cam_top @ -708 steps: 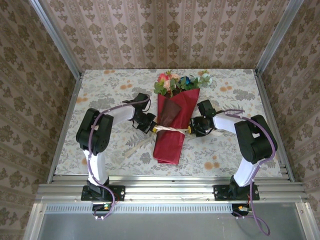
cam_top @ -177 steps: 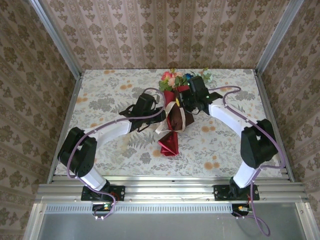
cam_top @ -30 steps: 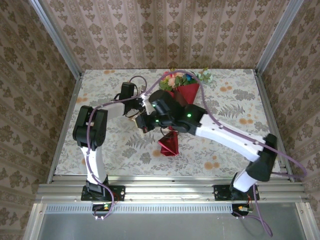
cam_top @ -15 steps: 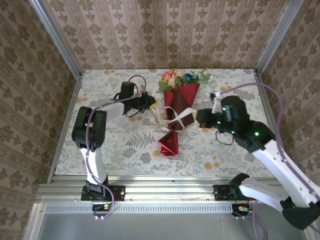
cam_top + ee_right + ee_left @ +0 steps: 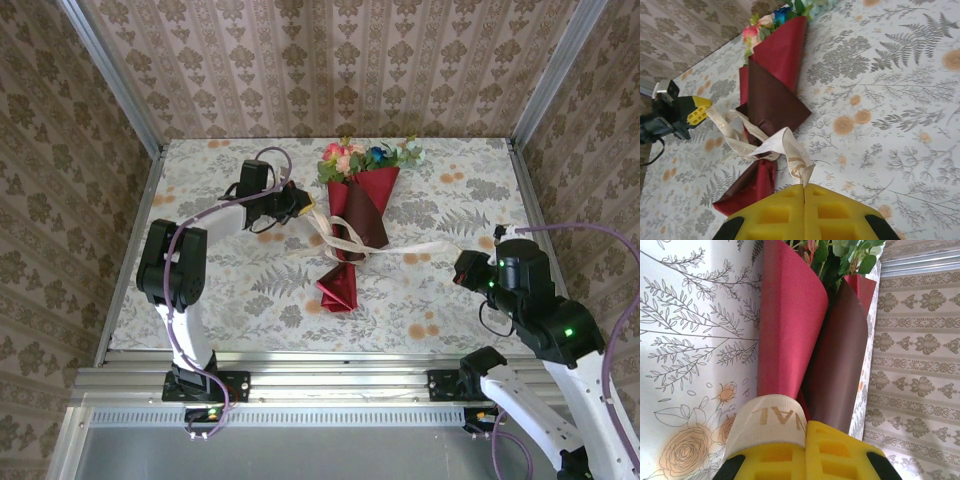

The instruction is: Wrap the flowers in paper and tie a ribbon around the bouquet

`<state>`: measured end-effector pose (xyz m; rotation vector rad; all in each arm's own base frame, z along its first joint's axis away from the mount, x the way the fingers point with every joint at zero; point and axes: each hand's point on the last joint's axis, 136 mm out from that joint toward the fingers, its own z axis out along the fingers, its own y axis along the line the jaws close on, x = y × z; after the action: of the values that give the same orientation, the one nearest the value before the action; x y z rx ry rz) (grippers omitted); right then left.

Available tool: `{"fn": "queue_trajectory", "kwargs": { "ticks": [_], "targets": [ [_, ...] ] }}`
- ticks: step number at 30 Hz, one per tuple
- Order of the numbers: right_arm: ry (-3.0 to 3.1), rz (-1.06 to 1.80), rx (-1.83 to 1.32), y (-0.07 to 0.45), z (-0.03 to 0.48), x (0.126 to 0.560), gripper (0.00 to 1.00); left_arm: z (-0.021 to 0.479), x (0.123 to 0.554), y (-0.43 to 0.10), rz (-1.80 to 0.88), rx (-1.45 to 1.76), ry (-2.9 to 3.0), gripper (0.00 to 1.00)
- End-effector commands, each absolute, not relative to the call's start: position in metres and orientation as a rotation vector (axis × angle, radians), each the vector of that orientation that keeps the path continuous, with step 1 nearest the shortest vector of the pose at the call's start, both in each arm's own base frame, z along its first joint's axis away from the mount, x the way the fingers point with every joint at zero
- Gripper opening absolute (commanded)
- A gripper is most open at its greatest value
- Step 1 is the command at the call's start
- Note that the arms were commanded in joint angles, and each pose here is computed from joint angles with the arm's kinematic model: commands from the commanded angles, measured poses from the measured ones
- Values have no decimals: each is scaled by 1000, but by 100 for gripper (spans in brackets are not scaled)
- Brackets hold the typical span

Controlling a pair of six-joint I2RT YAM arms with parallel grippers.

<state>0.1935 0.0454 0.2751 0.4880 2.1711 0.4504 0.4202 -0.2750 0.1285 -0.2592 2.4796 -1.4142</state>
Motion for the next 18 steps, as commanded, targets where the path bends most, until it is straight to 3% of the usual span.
{"fn": "queue_trajectory", "kwargs": {
  "ticks": [1, 18],
  "targets": [
    [2169, 417, 537, 37, 274, 189, 0, 138, 412, -276, -1400, -221, 2474, 0],
    [2204, 22, 745, -29, 253, 144, 0, 131, 387, -265, -1319, -227, 2526, 0]
  ]
}}
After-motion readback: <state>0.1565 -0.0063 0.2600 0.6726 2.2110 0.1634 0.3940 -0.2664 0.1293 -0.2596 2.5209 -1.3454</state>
